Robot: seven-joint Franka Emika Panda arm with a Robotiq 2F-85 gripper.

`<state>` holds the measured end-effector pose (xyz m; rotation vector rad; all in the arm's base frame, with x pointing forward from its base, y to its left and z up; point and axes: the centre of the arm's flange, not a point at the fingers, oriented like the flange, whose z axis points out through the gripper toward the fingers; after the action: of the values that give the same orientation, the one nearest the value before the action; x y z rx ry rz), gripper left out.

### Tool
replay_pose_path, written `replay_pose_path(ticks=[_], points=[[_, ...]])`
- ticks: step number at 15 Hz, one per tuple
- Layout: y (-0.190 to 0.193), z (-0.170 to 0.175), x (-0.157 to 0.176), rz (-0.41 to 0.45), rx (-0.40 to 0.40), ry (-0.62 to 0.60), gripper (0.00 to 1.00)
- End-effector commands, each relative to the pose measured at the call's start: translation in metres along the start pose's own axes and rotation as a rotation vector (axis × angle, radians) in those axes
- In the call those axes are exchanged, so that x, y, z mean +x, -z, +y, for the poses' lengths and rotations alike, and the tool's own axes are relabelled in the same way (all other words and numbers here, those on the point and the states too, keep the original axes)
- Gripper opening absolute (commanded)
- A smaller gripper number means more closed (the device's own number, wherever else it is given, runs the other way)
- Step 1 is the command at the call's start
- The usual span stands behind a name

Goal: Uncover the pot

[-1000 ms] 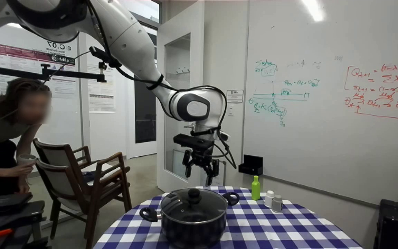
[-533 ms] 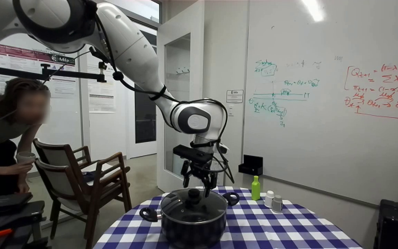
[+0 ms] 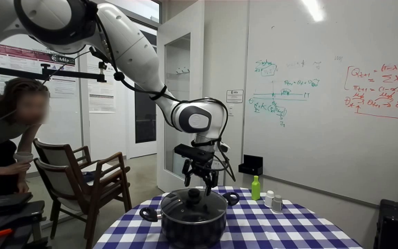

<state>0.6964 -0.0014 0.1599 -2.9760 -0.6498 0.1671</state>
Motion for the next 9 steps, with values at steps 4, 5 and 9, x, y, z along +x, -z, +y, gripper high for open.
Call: replay_pose_path(ticks=[4, 5, 9], points=[[-0.006, -0.004, 0.005, -0.016, -0.022, 0.040, 1.00], [-0.008, -0.004, 0.004, -0.022, -0.018, 0.040, 1.00], [-0.014, -0.003, 0.003, -0.035, -0.014, 0.048, 0.67]])
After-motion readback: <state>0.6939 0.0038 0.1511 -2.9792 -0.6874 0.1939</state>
